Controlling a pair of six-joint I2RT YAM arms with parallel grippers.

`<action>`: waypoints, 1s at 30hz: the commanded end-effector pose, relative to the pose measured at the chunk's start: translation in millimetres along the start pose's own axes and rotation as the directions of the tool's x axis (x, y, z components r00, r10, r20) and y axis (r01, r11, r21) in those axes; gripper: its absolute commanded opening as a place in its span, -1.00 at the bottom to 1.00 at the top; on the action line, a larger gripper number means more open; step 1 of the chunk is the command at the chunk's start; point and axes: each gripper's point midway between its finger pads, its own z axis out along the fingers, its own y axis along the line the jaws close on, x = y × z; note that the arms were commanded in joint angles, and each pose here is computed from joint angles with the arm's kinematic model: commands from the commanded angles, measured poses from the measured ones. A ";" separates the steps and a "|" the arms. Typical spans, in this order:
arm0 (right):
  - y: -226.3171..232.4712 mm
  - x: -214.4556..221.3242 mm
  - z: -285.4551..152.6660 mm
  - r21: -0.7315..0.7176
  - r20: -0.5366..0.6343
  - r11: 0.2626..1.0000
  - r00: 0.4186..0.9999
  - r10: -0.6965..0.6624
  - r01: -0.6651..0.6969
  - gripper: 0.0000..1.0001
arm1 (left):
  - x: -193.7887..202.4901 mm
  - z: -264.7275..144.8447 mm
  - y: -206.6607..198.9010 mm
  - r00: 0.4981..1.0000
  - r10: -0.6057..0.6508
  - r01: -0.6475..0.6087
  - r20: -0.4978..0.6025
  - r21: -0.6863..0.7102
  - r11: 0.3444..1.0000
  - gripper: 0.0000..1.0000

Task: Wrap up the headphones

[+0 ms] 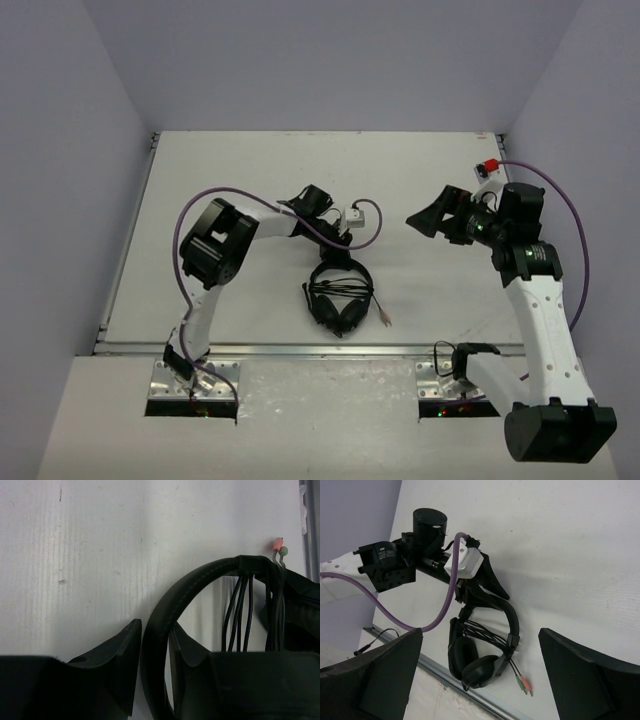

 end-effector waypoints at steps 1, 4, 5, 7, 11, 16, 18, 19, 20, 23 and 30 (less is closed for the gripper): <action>13.4 -13.0 -5.3 -0.045 0.049 0.997 0.997 -0.055 0.057 0.98 | -23.1 -9.0 -0.2 0.999 0.029 -0.028 0.026 -0.067 0.997 -0.42; 15.8 -14.1 -6.0 -0.055 0.056 0.996 0.997 -0.060 0.063 0.98 | -34.5 -18.5 5.9 0.999 0.035 -0.032 0.024 -0.142 0.989 -0.33; 16.5 -14.3 -5.8 -0.060 0.055 0.996 0.997 -0.061 0.064 0.98 | -37.6 -22.4 10.0 0.999 0.039 -0.034 0.022 -0.179 0.983 -0.26; 16.0 -13.8 -4.8 -0.061 0.049 0.996 0.997 -0.059 0.062 0.98 | -48.9 -32.9 9.0 0.999 0.040 -0.031 0.037 -0.227 0.973 -0.21; 17.5 -16.1 -4.5 -0.066 0.051 0.996 0.997 -0.062 0.065 0.98 | -56.8 -47.7 10.1 0.999 0.022 -0.009 0.039 -0.307 0.952 1.00; 15.7 -17.9 -2.2 -0.061 0.050 0.996 0.997 -0.062 0.065 0.98 | -73.7 -70.8 14.1 0.992 0.001 0.051 0.126 -0.411 0.910 1.00; 14.3 -17.6 -0.9 -0.057 0.042 0.997 0.997 -0.058 0.060 0.98 | -83.5 -80.1 16.7 0.988 -0.015 0.082 0.151 -0.448 0.890 1.00; 13.5 -18.2 0.0 -0.054 0.040 0.997 0.998 -0.058 0.060 0.98 | -84.5 -89.5 24.9 0.987 -0.036 0.111 0.159 -0.500 0.859 1.00; 11.5 -18.5 0.4 -0.047 0.039 0.997 0.997 -0.067 0.069 0.98 | -97.8 -105.1 26.6 0.970 -0.079 0.196 0.230 -0.545 0.815 1.00; -1.5 -21.3 -2.2 0.030 0.052 0.990 0.989 -0.140 0.139 0.98 | -98.6 -181.5 57.6 0.894 -0.132 0.434 0.427 -0.761 0.482 1.00; -33.7 2.6 -20.1 0.321 -0.047 0.882 0.936 -0.348 0.344 0.98 | -38.1 -377.2 -23.3 0.650 -0.013 0.693 0.759 -0.601 -0.398 1.00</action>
